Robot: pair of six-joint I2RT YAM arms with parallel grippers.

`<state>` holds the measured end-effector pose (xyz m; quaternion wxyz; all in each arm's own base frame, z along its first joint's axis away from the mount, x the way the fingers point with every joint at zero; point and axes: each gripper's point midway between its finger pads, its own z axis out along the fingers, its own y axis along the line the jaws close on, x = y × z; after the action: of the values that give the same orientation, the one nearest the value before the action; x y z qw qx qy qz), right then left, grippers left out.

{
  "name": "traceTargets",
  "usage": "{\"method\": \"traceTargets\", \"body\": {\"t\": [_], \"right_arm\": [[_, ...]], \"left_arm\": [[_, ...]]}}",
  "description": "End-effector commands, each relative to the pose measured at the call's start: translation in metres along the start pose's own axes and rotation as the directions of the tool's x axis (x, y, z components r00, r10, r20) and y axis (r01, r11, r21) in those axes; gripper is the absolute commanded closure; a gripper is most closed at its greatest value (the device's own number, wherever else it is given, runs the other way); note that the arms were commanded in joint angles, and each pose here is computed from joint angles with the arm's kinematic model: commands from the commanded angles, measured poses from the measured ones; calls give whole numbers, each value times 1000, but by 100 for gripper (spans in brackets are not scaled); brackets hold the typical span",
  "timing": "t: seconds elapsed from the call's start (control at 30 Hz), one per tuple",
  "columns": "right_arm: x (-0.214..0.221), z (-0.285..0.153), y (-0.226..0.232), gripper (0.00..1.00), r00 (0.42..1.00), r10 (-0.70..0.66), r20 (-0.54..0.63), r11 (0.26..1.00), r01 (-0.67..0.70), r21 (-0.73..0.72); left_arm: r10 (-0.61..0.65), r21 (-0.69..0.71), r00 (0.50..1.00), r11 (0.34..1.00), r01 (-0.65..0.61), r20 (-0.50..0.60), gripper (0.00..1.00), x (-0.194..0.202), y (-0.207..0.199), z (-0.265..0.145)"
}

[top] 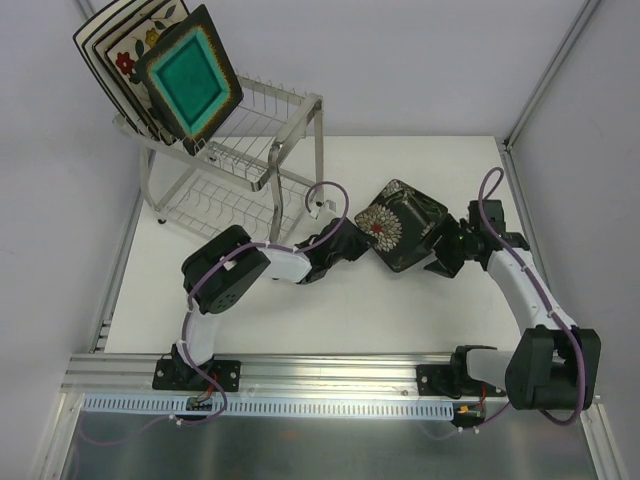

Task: Load the plates into the dish rack
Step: Pass the plate from the right arm to the left

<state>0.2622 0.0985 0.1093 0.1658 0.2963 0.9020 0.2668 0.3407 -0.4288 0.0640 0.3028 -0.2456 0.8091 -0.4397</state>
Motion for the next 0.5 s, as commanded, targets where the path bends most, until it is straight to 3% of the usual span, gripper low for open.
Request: {"method": "traceTargets", "body": {"t": [0.0,0.23,0.47], "right_arm": [[-15,-32,16,32,990,-107,95,994,108,-4],[-33,-65,19,27,955,-195,226,981,186,57],[-47,-76,7,25,923,-259,285,963,225,146]], "left_arm": [[36,200,998,979,-47,58,100,-18,-68,-25],[102,271,989,954,-127,104,100,-25,-96,-45],[99,328,988,935,-133,117,100,-31,-119,-65]]}}
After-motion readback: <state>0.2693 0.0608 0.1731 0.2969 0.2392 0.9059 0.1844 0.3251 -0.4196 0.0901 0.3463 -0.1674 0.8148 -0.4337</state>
